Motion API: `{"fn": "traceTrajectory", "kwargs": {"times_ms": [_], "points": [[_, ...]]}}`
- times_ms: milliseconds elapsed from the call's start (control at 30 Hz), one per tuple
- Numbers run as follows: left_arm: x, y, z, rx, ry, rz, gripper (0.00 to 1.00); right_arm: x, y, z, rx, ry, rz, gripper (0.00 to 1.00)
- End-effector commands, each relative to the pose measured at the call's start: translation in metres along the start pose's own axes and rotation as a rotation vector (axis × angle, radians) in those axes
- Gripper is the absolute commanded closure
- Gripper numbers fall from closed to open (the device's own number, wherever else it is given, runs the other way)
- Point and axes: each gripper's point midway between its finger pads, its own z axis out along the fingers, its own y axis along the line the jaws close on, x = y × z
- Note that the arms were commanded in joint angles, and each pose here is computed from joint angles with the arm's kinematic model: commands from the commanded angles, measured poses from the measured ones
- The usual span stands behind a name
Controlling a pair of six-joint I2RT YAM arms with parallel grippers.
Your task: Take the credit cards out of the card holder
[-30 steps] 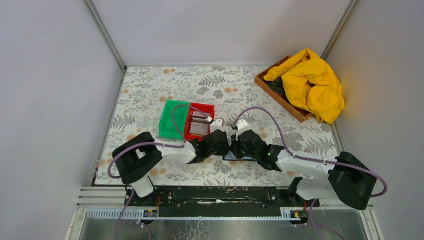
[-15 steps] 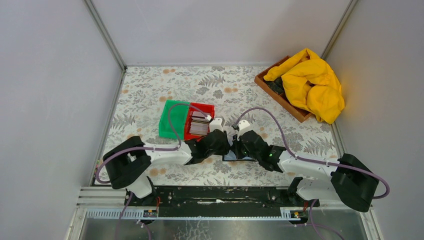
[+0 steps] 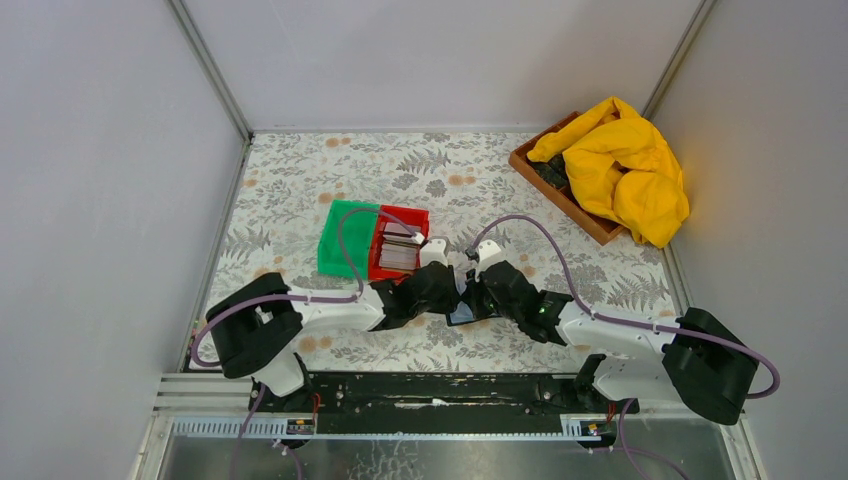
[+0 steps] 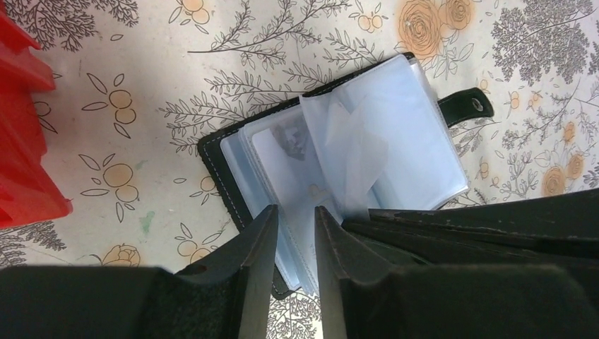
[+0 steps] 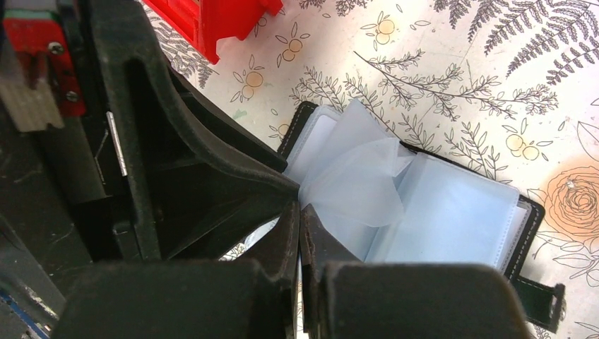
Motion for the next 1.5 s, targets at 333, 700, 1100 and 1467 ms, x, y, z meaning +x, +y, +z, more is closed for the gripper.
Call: {"fn": "traceTrajectory", "kwargs": {"times_ms": [333, 700, 1100, 1467], "points": [[-0.012, -0.01, -0.016, 0.034, -0.036, 0.014, 0.41, -0.02, 0.007, -0.003, -0.036, -0.076, 0.016, 1.0], [0.006, -0.015, 0.012, 0.01, 0.044, 0.044, 0.61, -0.021, 0.008, -0.006, -0.049, -0.089, 0.024, 1.0], [-0.004, -0.037, 0.025, 0.036, 0.034, 0.053, 0.62, -0.037, 0.005, -0.027, -0.038, -0.165, 0.048, 0.46], [-0.009, -0.069, 0.04, 0.089, 0.04, 0.063, 0.62, -0.058, -0.042, -0.086, 0.162, -0.338, 0.152, 0.45]]}}
